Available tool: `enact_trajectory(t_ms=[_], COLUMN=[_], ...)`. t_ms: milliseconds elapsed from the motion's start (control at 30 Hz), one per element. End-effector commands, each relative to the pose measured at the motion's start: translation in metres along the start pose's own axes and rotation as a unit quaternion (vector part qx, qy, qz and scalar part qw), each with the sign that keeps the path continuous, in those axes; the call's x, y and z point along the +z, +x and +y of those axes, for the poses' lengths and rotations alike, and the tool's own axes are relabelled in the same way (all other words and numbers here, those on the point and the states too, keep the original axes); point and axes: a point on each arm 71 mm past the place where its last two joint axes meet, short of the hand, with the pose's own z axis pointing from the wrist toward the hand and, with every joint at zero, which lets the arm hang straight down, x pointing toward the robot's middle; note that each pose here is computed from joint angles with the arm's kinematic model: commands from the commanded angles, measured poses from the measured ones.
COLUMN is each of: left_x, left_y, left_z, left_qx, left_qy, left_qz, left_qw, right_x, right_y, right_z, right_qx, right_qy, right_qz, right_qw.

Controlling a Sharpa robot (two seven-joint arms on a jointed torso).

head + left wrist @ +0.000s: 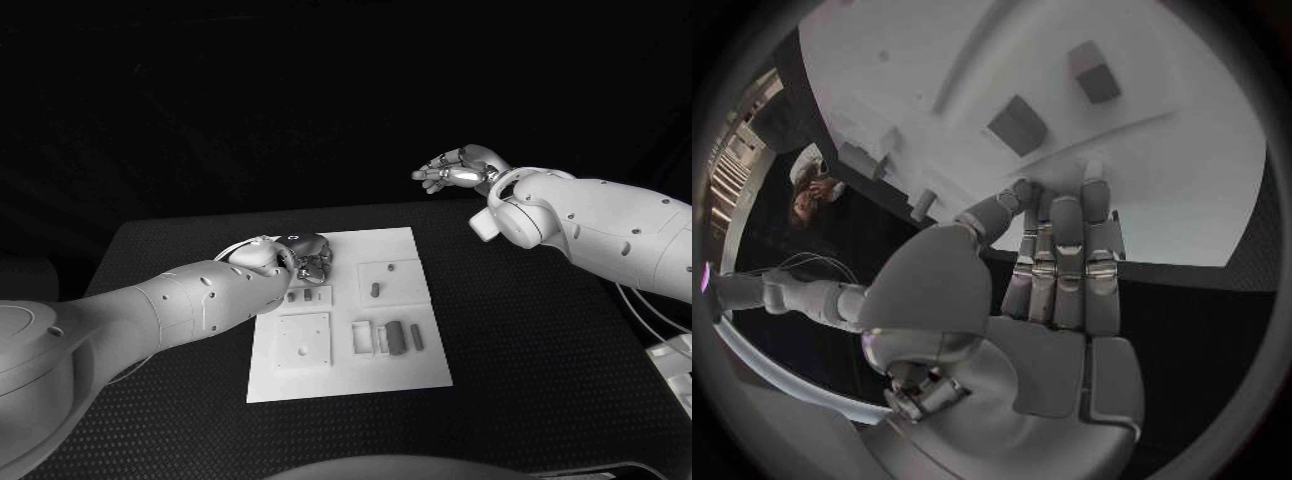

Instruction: Assemble the parts on the task board

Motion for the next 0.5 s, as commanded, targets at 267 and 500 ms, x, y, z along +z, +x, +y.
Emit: enact_trajectory(t_ms=[267,500], left_x=[-0.0018,-0.0054], left_y=[0.0111,0.0083], left_z=[0.0027,0.0053], left_qx=[-0.004,-0.032], left_qy=[0.008,0.015], left_qz=[0.001,-0.02], left_qw=[1.0,0.999], right_x=[0.0003,-0.0002], right_y=[0.0021,0.0011], right_z=[0.0023,0.0017], right_qx=[-0.003,-0.003], right_qy=[-0.008,-0.008], right_qz=[0.006,0.005], right_qw=[1.0,1.0])
